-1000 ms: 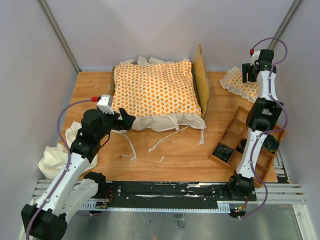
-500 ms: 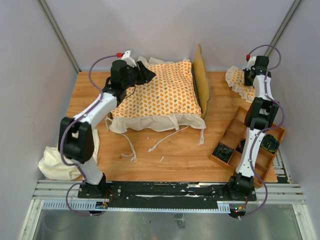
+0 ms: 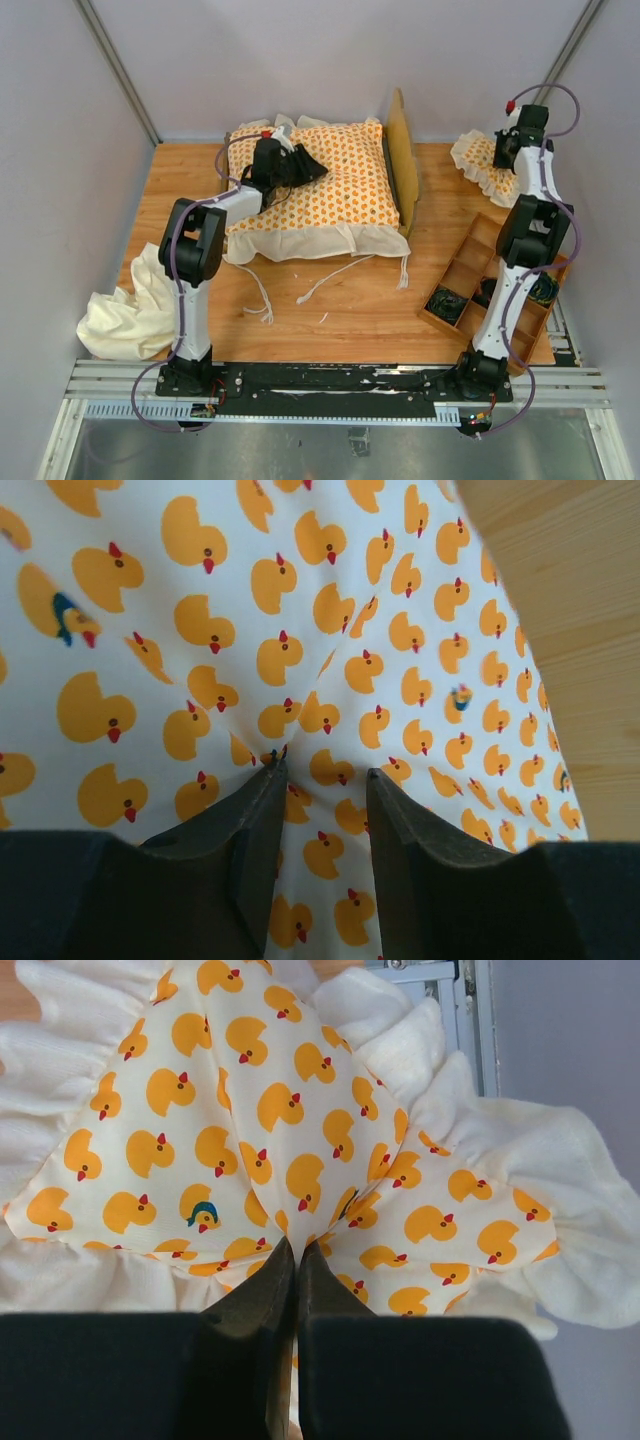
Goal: Set up the pet bed
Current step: Adjust the mattress on the bed frame.
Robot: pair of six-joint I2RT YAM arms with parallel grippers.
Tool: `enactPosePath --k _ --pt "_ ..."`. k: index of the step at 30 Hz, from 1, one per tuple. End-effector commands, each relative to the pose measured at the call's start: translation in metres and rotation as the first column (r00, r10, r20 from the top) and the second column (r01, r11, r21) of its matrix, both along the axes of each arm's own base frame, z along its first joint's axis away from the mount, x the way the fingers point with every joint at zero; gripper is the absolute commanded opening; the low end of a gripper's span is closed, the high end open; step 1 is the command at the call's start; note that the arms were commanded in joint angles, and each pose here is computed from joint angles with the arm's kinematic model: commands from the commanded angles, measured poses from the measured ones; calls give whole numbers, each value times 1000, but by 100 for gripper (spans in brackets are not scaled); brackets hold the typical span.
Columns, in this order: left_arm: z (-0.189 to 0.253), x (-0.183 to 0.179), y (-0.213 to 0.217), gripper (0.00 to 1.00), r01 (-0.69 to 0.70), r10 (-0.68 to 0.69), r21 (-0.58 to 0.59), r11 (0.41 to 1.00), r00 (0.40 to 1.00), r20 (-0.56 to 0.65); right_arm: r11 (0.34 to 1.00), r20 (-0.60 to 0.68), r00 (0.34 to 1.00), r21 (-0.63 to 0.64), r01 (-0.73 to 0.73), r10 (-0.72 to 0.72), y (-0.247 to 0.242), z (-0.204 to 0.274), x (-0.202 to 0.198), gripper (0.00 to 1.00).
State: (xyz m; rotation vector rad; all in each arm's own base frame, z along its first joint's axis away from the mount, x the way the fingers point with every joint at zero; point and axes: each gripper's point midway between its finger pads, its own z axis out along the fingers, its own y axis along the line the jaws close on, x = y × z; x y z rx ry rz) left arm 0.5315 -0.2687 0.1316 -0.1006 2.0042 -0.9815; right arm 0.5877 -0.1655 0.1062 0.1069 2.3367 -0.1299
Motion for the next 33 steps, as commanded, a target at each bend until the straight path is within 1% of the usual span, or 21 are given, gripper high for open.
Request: enactPosePath --k 1,4,7,11,13,16,18,21,24,26,27,28,29,31,33 --pt "54 9 -16 45 47 -36 -85 995 992 120 996 132 988 65 68 -76 9 78 -15 0" --pt "80 -1 -19 48 83 -65 -121 989 988 143 992 170 980 92 91 -106 17 107 -32 0" --pt "98 -15 -15 53 77 -56 -142 987 987 148 989 226 967 114 95 -119 30 144 -50 0" --pt "105 -34 -4 58 52 -33 -131 990 989 143 988 293 950 142 65 -104 58 187 -80 0" --pt "103 -41 2 60 36 -23 -102 994 992 128 989 335 941 145 -3 -46 80 208 -93 0" --pt "105 -54 10 62 29 -21 -63 998 993 117 992 391 918 73 -99 63 113 238 -116 0" --pt "105 -63 15 63 23 -20 -36 999 995 95 985 445 885 34 -170 137 137 262 -133 0" --pt "109 -77 21 63 32 -31 -4 999 996 86 970 501 843 31 -242 195 168 285 -152 0" --pt "127 -99 21 63 80 -79 -7 997 991 111 938 540 790 3 -347 291 204 299 -169 0" --pt "139 -114 22 63 114 -112 -10 993 985 131 874 557 716 -38 -485 422 235 301 -180 0" --pt "147 -121 23 63 126 -123 -12 992 982 142 829 561 668 -59 -557 488 252 300 -186 0" --pt "156 -129 24 63 135 -131 -14 991 979 157 767 561 604 -89 -635 565 270 299 -195 0" --pt "165 -137 25 63 149 -144 -16 989 975 172 721 554 556 -124 -681 620 283 297 -200 0" --pt "182 -153 25 64 185 -177 -23 982 964 196 608 518 440 -210 -766 734 312 288 -215 0" --pt "199 -170 26 65 222 -211 -25 975 952 222 467 468 293 -314 -827 834 337 277 -235 0"
